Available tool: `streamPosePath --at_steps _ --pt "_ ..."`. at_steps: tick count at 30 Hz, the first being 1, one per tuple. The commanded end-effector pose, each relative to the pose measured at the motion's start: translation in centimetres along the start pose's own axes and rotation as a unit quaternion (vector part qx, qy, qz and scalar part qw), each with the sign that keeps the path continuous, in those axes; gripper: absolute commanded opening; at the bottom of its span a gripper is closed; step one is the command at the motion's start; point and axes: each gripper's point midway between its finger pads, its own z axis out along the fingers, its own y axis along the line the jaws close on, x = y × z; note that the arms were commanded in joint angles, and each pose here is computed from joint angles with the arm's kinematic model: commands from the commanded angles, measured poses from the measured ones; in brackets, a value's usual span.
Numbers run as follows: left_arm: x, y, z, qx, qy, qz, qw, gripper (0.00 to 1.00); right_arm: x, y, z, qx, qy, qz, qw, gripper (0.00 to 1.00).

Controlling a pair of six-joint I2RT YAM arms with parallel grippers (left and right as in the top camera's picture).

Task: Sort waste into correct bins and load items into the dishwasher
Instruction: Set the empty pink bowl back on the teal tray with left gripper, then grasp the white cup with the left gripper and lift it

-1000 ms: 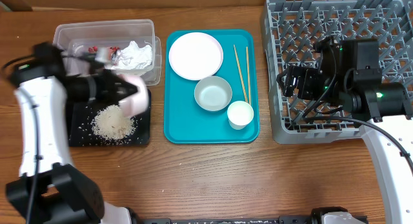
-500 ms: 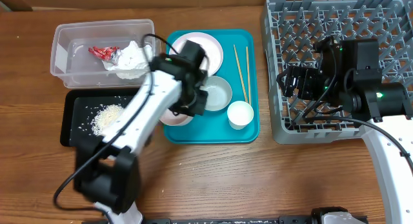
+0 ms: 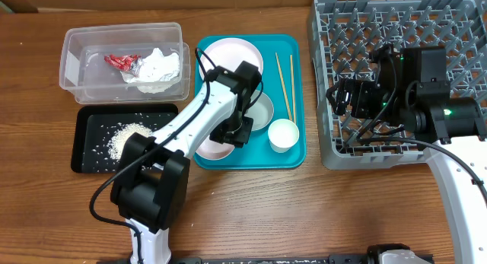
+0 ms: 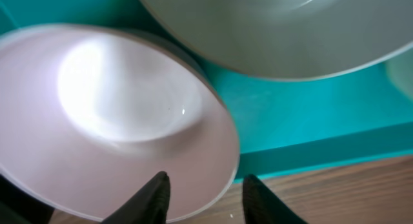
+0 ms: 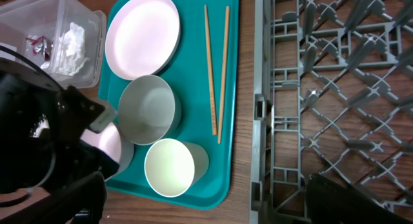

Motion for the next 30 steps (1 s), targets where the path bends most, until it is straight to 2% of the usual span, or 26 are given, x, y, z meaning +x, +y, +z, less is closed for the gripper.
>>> streamPosePath --at_steps 1,3,6,10,15,19,24,28,30 --pt "-2.5 -0.6 -3.9 0.009 -0.052 -0.003 0.999 0.48 -1.0 0.8 -0.9 -0.008 -0.019 -0.009 1.0 1.0" --pt "-3.7 -1.3 -6.5 0.026 -0.081 0.006 0.996 0.64 -1.2 0.8 -0.9 -0.009 -0.023 -0.011 1.0 1.0" --pt "-4.8 -4.0 -8.4 0.094 -0.108 0.059 0.988 0.85 -1.2 0.8 -0.9 -0.009 -0.023 -0.011 1.0 1.0" --pt "-5.5 -5.8 -8.2 0.13 -0.119 0.111 0.978 0.88 -1.3 0.8 -0.9 -0.009 -0.025 -0.011 1.0 1.0" --pt "-5.6 -6.9 -6.0 0.126 -0.095 0.125 0.979 0.79 -1.4 0.9 -0.9 -0.01 -0.026 -0.012 1.0 1.0" --pt "-5.3 -8.1 -3.8 0.121 -0.07 0.137 0.981 0.63 -1.4 0.9 -0.9 -0.01 -0.026 -0.012 1.0 1.0" --pt "-5.2 -9.0 -3.0 0.12 -0.065 0.147 0.98 0.57 -1.4 0.9 -0.9 -0.01 -0.026 -0.012 1.0 1.0" --pt "-5.4 -9.2 -2.6 0.118 -0.063 0.145 0.98 0.41 -1.4 0.9 -0.9 -0.01 -0.026 -0.012 1.0 1.0" --pt "-5.3 -9.3 -2.1 0.117 -0.056 0.145 0.981 0.4 -1.4 0.9 -0.9 -0.01 -0.026 -0.012 1.0 1.0"
